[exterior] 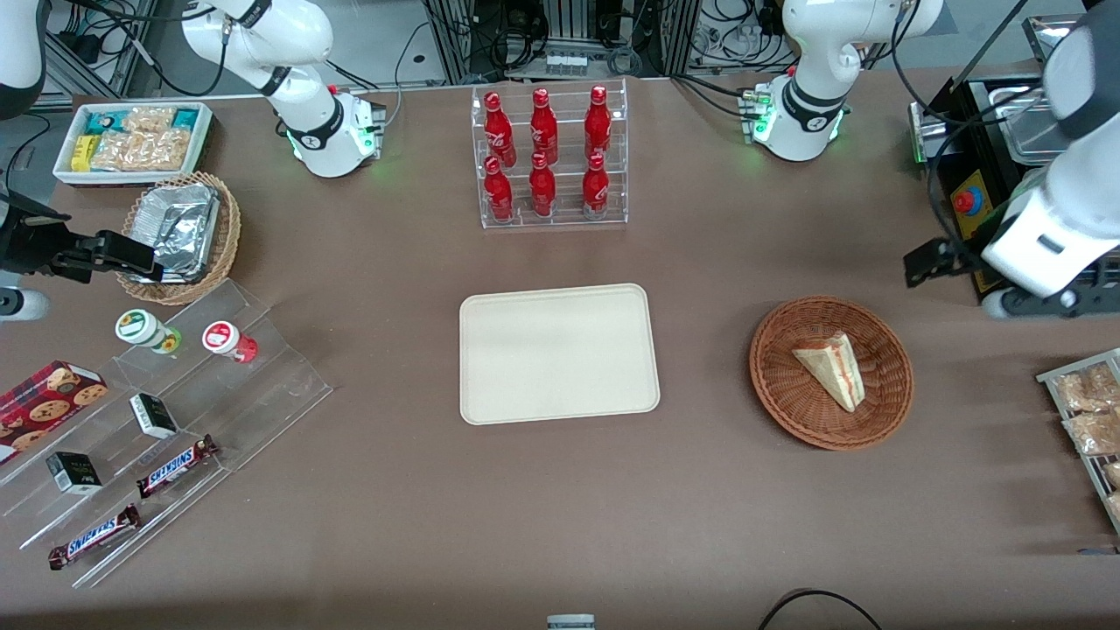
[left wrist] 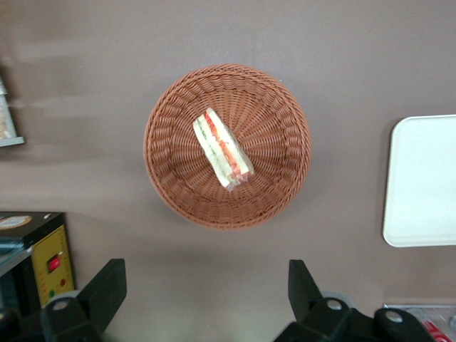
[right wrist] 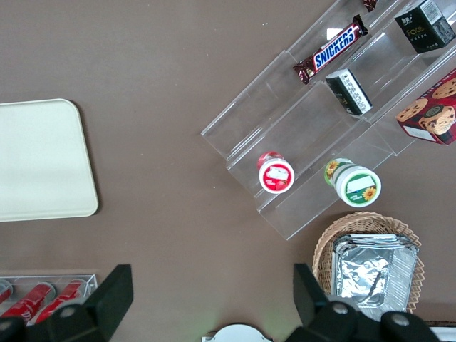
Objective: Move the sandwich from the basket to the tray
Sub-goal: 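Move the left gripper down over the wrapped sandwich in the wicker basket, then close the left gripper on the sandwich's upright edge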
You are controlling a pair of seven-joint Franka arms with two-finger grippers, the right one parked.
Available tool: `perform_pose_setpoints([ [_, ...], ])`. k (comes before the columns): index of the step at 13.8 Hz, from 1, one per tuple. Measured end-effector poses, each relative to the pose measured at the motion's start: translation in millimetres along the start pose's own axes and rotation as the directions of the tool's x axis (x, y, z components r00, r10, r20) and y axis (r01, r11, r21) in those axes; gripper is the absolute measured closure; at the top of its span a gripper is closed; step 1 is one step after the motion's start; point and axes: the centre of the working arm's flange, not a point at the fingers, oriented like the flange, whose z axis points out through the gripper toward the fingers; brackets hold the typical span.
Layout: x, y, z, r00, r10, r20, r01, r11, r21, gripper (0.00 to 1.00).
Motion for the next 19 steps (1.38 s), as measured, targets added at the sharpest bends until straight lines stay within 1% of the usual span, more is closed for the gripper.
perform_pose_setpoints([
  [1, 4, 1, 17, 1.0, 0.002, -0.006, -0.002, 1.0, -0.001, 0.0],
  [3, 11, 3, 54, 0.999, -0.009, -0.034, 0.009, 1.0, -0.004, 0.0],
  [5, 13, 3, 94, 0.996, -0.057, -0.063, 0.057, 0.998, -0.012, 0.0],
  [8, 10, 4, 142, 0.984, -0.149, -0.093, 0.147, 0.989, -0.027, 0.0],
  [10, 7, 4, 163, 0.97, -0.214, -0.114, 0.21, 0.977, -0.041, 0.0],
  [12, 4, 5, 185, 0.94, -0.316, -0.131, 0.31, 0.949, -0.064, 0.0],
  [13, 3, 5, 197, 0.925, -0.355, -0.136, 0.348, 0.934, -0.075, 0.0],
  [15, 0, 6, 225, 0.911, -0.391, -0.133, 0.382, 0.92, -0.082, 0.0],
  [19, 1, 7, 257, 0.91, -0.403, -0.099, 0.398, 0.915, -0.07, 0.0],
])
